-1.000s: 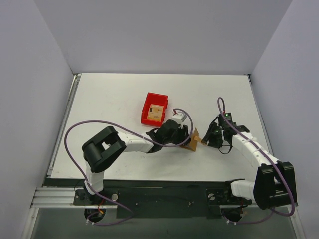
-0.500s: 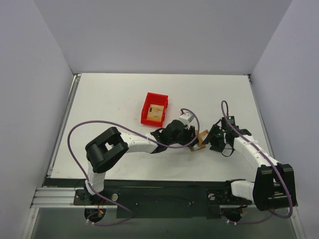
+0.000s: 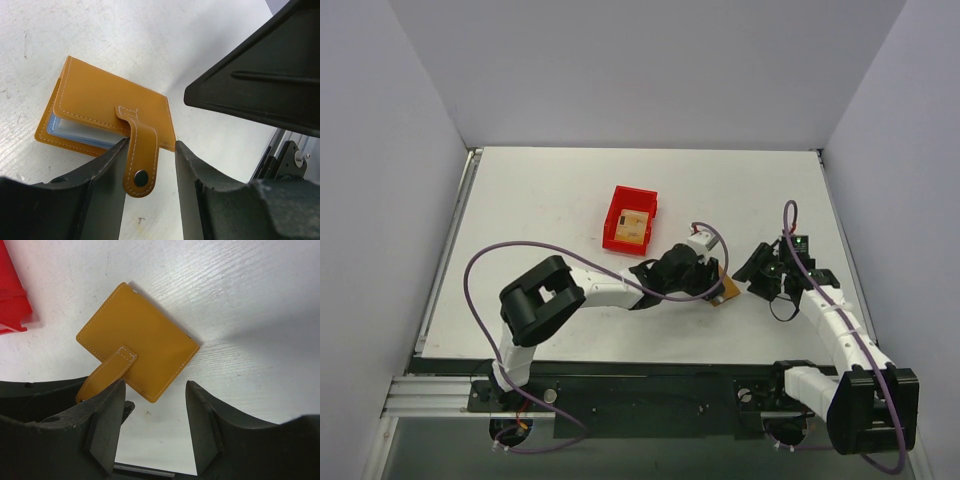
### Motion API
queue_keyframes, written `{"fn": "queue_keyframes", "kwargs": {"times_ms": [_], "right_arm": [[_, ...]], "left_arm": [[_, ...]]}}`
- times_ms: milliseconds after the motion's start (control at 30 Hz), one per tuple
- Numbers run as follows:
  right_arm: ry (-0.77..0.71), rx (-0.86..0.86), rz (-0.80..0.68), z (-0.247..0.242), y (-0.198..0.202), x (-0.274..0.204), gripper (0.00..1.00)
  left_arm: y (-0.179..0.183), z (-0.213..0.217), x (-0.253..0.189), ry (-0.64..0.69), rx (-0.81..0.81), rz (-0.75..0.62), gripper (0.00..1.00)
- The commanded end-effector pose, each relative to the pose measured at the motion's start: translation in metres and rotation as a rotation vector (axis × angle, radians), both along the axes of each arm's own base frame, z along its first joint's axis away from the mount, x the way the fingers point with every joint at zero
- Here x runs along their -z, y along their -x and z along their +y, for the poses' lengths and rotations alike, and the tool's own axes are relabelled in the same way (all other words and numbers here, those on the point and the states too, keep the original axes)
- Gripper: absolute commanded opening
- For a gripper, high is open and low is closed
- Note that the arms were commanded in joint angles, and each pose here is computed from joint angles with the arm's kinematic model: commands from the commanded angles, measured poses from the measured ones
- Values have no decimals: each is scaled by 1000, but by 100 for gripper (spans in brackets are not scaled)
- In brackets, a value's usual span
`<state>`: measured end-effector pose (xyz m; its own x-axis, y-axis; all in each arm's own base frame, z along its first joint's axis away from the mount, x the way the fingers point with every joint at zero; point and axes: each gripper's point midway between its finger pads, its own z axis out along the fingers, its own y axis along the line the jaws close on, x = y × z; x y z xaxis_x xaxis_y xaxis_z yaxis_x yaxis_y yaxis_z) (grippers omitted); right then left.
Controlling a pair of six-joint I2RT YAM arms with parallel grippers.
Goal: Put the credit cards into the card holder
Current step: Open the card holder at the center of the board.
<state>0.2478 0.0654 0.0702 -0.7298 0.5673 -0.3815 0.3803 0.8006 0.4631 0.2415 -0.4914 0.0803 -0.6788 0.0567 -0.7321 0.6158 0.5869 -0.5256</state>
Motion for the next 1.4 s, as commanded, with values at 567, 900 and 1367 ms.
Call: {"fn": "queue_keyframes", "kwargs": {"times_ms": [567, 900, 1367], "right_arm": [[2, -18, 6, -1, 6, -3, 47], [0, -22, 8, -1, 6, -2, 46], [-5, -190, -82, 20, 0, -15, 47]], "left_arm": [[-38, 1, 7, 109, -214, 47, 51], [-51, -4, 5, 111, -256, 16, 47], [-58, 44, -17, 82, -239, 92, 0]]}}
